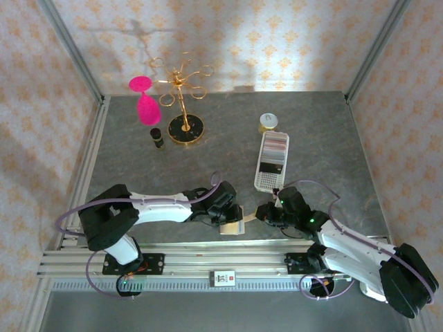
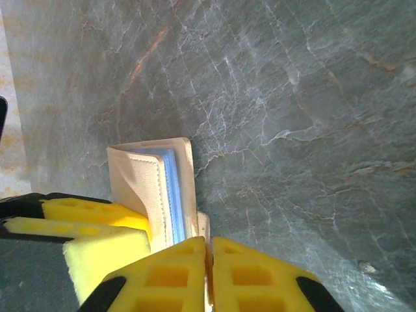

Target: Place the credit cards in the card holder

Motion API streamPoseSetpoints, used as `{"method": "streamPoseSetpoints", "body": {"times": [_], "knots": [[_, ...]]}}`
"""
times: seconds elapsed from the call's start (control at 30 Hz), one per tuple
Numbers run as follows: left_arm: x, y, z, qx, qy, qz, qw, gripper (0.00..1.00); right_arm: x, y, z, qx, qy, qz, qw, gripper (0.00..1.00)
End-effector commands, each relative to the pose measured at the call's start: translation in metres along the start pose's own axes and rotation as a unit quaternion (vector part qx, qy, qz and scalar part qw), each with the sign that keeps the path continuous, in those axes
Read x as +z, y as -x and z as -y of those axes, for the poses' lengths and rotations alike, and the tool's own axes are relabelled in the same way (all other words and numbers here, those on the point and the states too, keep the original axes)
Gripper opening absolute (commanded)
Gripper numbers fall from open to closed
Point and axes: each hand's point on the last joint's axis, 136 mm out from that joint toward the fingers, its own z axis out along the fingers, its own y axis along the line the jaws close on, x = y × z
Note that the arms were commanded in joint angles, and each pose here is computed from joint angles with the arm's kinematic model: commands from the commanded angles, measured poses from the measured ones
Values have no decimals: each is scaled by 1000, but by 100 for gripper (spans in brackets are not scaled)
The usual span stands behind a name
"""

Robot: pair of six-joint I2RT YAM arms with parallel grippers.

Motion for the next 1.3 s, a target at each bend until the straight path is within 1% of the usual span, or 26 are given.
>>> {"method": "streamPoseSetpoints", "body": {"times": [0.0,0.03,0.13,0.2,0.27,0.33,0.37,0.4,0.53,0.63,0.73,0.83,0.93,1.03,1.07,1.13,1.27], "knots": [[-1,-5,-17,-10,9,7,1000,25,1,0,4,1,-6,5,1000,13],[-1,-5,-18,-14,6,9,1000,25,1,0,5,1,-6,5,1000,15],[-5,-3,-20,-18,6,20,1000,19,2,-1,3,0,-2,4,1000,17],[-8,-3,-14,-17,-7,21,1000,15,2,-1,2,-1,1,2,1000,19],[-13,0,-4,-16,-28,26,999,12,2,-1,1,-2,4,2,1000,26],[-20,2,4,-17,-42,32,998,8,1,0,-2,-1,9,3,1000,27],[-23,2,7,-16,-47,35,998,7,1,0,-2,-1,10,3,1000,27],[-26,3,6,-14,-44,37,998,7,1,0,-2,-1,9,2,1000,27],[-39,4,-10,-8,-11,56,998,0,1,-1,-1,-3,4,0,1000,30],[-42,-1,-29,-16,6,58,998,0,-3,3,-3,-12,-6,6,1000,30],[-44,-4,-44,-17,21,62,998,0,-6,5,-9,-15,0,8,1000,30],[-48,-3,-47,-20,19,73,997,0,-8,4,-15,-18,7,3,1000,31],[-48,0,-41,-31,-3,82,996,0,-14,6,-34,-31,26,5,999,32],[-44,2,-34,-38,-25,83,996,0,-21,1,-56,-40,60,-2,997,32],[-41,2,-35,-42,-22,83,995,0,-23,-1,-62,-37,72,-7,997,32],[-36,3,-42,-49,-8,85,995,0,-25,-8,-74,-31,96,-17,995,28],[-23,-2,-49,-46,5,65,997,0,-26,-10,-84,-4,116,-9,993,28]]}}
